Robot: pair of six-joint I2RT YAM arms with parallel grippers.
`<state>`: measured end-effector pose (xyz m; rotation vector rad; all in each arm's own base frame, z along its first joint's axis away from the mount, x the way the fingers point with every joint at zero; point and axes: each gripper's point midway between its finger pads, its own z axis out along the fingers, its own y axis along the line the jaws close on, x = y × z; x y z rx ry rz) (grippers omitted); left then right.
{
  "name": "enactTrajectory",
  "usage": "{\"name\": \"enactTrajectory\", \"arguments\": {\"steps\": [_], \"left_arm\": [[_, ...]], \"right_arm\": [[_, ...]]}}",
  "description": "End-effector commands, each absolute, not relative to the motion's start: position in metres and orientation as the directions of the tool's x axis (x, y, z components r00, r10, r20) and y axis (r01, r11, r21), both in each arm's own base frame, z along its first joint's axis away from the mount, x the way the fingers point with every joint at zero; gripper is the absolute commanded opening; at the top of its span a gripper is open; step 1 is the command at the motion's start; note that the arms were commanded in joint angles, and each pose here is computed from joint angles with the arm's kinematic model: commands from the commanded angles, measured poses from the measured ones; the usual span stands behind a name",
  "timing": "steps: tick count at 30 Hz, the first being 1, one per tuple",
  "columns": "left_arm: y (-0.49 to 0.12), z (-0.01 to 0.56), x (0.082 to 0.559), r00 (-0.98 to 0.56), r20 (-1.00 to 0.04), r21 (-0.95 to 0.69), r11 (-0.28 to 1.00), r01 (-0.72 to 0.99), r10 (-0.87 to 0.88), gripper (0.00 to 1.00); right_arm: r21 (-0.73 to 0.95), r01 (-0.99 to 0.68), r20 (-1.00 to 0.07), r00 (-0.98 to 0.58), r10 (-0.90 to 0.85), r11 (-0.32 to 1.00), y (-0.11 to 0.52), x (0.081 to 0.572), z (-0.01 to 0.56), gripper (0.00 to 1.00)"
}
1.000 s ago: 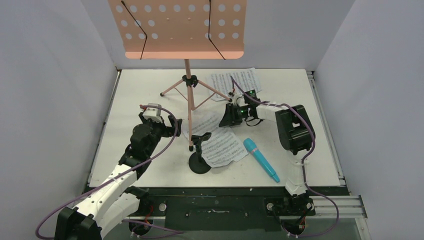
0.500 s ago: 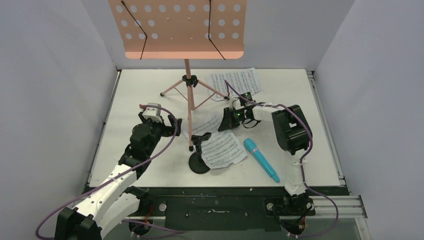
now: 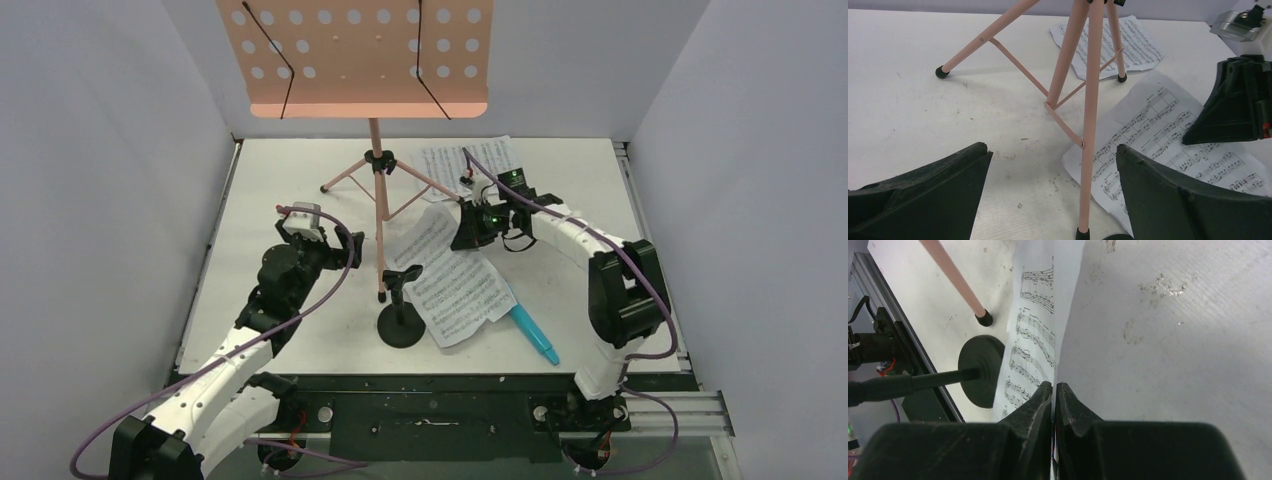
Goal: Set up the instrument practice props
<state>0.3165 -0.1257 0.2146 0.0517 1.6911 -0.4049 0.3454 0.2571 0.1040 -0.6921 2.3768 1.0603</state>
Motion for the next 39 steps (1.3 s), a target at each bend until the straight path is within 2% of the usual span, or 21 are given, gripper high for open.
{"name": "enactTrajectory", "arguments": {"steps": [1, 13, 21, 28, 34, 39], "left_arm": [[-0.130, 0.255, 0.323, -0.074, -0.970, -0.242, 0.924, 0.298, -0.230, 0.97], [-0.144, 0.270, 0.328, -0.054, -0.969, -0.242, 0.899, 0.364, -0.239, 0.97], [-0.149, 0.291, 0.331, -0.008, -0.966, -0.242, 0.886, 0.396, -0.260, 0.97], [-0.159, 0.307, 0.330, 0.010, -0.956, -0.259, 0.858, 0.443, -0.294, 0.96], [-0.170, 0.323, 0.328, 0.028, -0.944, -0.271, 0.818, 0.507, -0.330, 0.97], [-0.177, 0.332, 0.327, 0.043, -0.944, -0.254, 0.801, 0.543, -0.328, 0.96]], "right_arm": [[0.461, -0.632, -0.637, -0.724, -0.264, 0.622, 0.233, 0.337, 0.132, 0.05], [0.275, -0.622, -0.814, -0.557, -0.167, 0.733, 0.185, 0.334, 0.229, 0.05], [0.085, -0.683, -0.938, -0.300, -0.173, 0.725, 0.173, 0.323, 0.310, 0.05], [-0.041, -0.701, -0.988, -0.078, -0.133, 0.712, 0.168, 0.304, 0.373, 0.05], [-0.106, -0.757, -0.994, 0.059, -0.094, 0.645, 0.177, 0.283, 0.414, 0.05], [-0.157, -0.852, -0.987, 0.125, -0.096, 0.500, 0.194, 0.259, 0.423, 0.05]]}}
